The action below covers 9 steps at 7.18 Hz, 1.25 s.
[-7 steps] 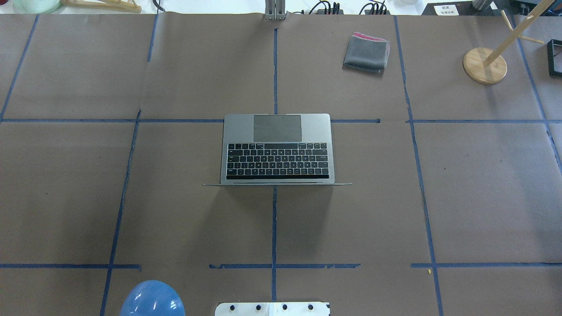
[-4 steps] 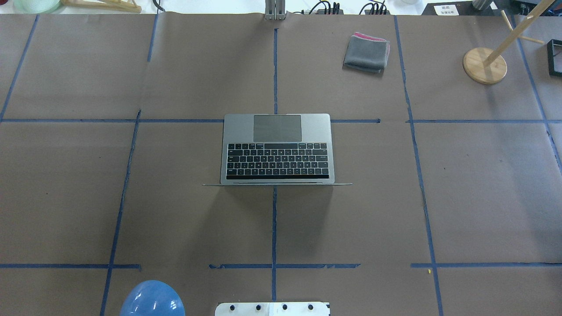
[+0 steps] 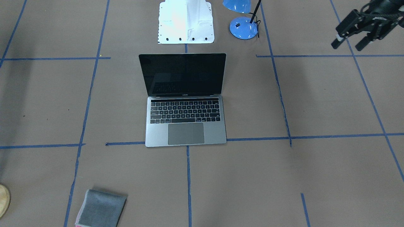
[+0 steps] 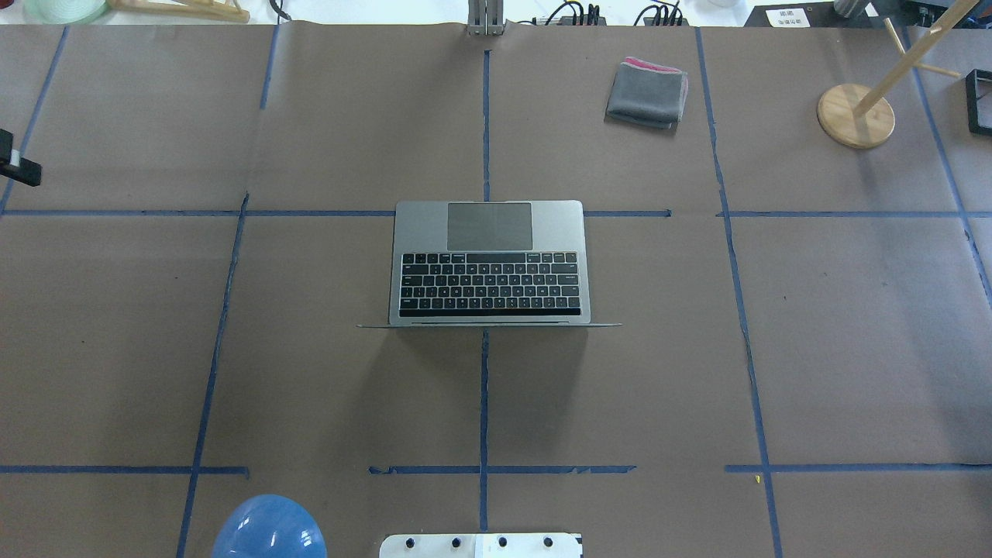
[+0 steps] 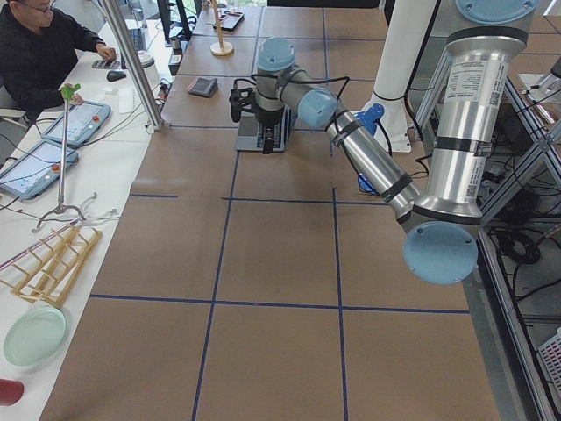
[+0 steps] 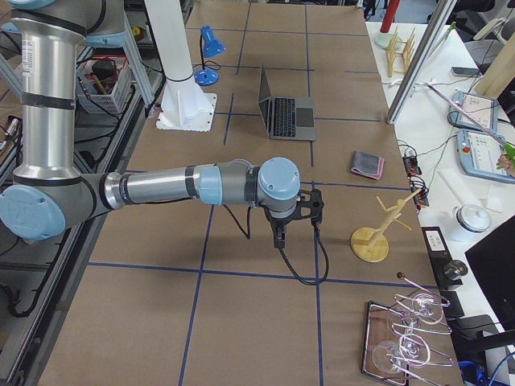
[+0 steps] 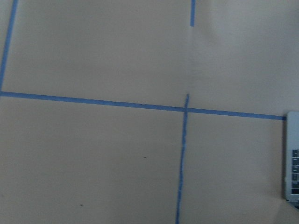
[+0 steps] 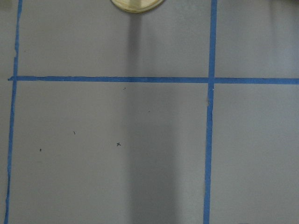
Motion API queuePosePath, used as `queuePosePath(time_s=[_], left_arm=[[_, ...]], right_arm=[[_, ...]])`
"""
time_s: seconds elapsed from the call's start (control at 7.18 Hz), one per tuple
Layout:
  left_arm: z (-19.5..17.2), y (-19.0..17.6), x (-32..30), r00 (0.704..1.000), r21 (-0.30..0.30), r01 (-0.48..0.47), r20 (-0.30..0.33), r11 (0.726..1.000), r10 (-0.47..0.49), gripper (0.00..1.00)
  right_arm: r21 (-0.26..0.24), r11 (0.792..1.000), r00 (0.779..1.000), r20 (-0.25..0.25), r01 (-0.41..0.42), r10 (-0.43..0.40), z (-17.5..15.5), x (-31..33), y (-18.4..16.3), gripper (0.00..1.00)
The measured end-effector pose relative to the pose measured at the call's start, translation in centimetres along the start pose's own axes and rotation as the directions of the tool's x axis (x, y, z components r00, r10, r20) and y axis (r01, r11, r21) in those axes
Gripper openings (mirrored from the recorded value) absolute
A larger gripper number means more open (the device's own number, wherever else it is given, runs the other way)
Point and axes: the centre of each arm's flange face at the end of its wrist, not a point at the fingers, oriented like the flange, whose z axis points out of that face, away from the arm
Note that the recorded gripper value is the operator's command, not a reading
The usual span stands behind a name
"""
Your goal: Close laptop
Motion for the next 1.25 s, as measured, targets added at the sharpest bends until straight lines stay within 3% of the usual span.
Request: queuePosePath(time_s=[0.28, 0.56, 0.7, 0.84, 1.25], left_arm=[[0.0, 3.0, 6.8, 0.995, -0.034, 0.057, -0.075, 0.998, -0.059, 0.38], [1.8, 6.0, 13.2, 0.988, -0.053, 0.097, -0.113, 0.994, -0.102, 0.05], [3.0, 7.5, 15.5, 0.987, -0.058, 0.098, -0.120, 0.993, -0.104, 0.00], [3.9, 8.7, 17.1, 0.987, -0.065, 0.086, -0.128, 0.994, -0.093, 0.00], [6.7, 12.7, 20.2, 0.987, -0.123, 0.087, -0.127, 0.989, -0.103, 0.00]], right_arm=[[0.006, 0.999, 0.998, 0.013, -0.053, 0.053, -0.6, -6.6, 0.3, 0.75], [0.023, 0.996, 0.995, 0.042, -0.091, 0.090, -0.8, -12.8, 0.9, 0.38], [0.049, 0.991, 0.991, 0.066, -0.121, 0.117, -0.1, -15.7, 1.0, 0.17], [0.075, 0.987, 0.986, 0.091, -0.145, 0.138, 1.4, -18.9, 1.4, 0.04], [0.052, 0.993, 0.983, 0.156, -0.105, 0.096, 4.4, -26.2, 3.6, 0.00]])
